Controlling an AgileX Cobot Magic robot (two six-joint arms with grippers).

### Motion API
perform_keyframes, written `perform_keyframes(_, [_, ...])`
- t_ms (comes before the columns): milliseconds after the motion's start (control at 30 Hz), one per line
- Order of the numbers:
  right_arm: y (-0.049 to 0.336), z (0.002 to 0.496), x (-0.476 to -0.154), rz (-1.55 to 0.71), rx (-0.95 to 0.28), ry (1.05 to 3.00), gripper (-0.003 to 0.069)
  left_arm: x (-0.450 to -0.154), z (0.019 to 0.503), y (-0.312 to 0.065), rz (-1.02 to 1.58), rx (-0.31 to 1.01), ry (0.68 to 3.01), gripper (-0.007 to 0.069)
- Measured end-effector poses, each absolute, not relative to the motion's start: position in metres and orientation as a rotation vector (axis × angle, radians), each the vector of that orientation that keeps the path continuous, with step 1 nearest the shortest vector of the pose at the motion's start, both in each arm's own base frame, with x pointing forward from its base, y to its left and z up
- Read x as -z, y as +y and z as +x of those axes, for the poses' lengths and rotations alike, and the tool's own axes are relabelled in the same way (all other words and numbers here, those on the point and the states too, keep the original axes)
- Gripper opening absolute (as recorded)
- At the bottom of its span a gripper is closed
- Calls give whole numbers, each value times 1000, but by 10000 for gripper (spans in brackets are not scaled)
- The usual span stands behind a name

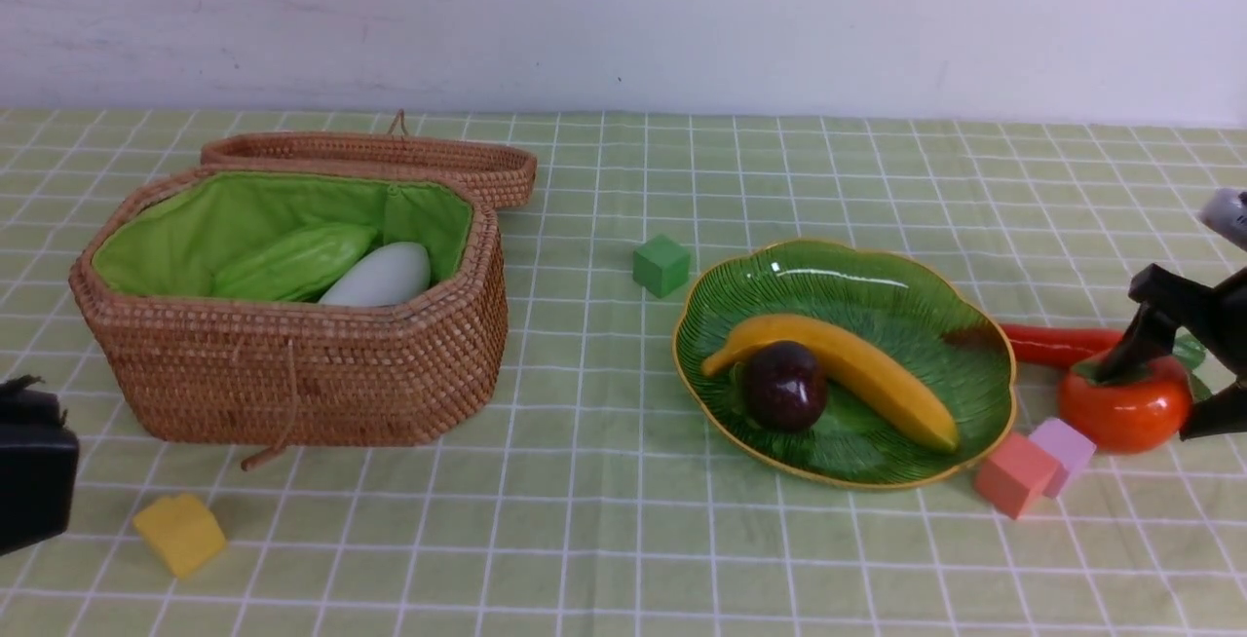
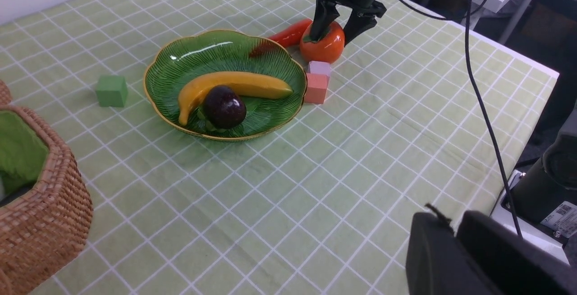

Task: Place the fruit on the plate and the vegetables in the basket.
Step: Grab a tomato with your right arm and place it on the plate on the right.

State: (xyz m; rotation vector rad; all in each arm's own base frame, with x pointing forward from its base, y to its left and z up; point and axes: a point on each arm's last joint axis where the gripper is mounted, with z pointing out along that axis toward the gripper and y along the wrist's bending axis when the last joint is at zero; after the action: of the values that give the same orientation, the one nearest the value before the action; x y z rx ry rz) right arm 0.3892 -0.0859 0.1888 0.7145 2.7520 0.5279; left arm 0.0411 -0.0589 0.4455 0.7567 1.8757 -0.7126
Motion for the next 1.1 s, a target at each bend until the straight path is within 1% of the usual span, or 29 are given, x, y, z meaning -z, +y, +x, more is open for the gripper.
perform_keyframes(67, [-85,389,-189,697,-538,2758,590,-446,41,-59,757,713,1876,76])
perform_keyframes(267, [-82,389,-188,615,-587,2776,517,-446,41,-59,753,713,1868,78])
perform_keyframes(400, [-80,389,-188,605,-618,2773,517,-446,42,-59,752,712,1867,78])
perform_keyframes(600, [-79,387,-192,590,-622,2774,517,-447,42,-59,749,713,1862,78])
perform_keyframes(767, [-77,378,-235,525,-570,2684,517,-447,42,-59,748,714,1859,78])
perform_keyframes(833, [-73,373,-257,501,-569,2627,517,-447,42,-59,746,714,1855,78])
perform_keyframes(900, [-60,368,-281,438,-583,2562,517,-448,42,-59,742,713,1848,78])
perform_keyframes(1000, [-29,369,-295,309,-616,2530,517,-449,43,-59,738,713,1840,78])
perform_keyframes(1100, [0,377,-293,213,-618,2510,517,-449,43,-59,735,712,1836,76])
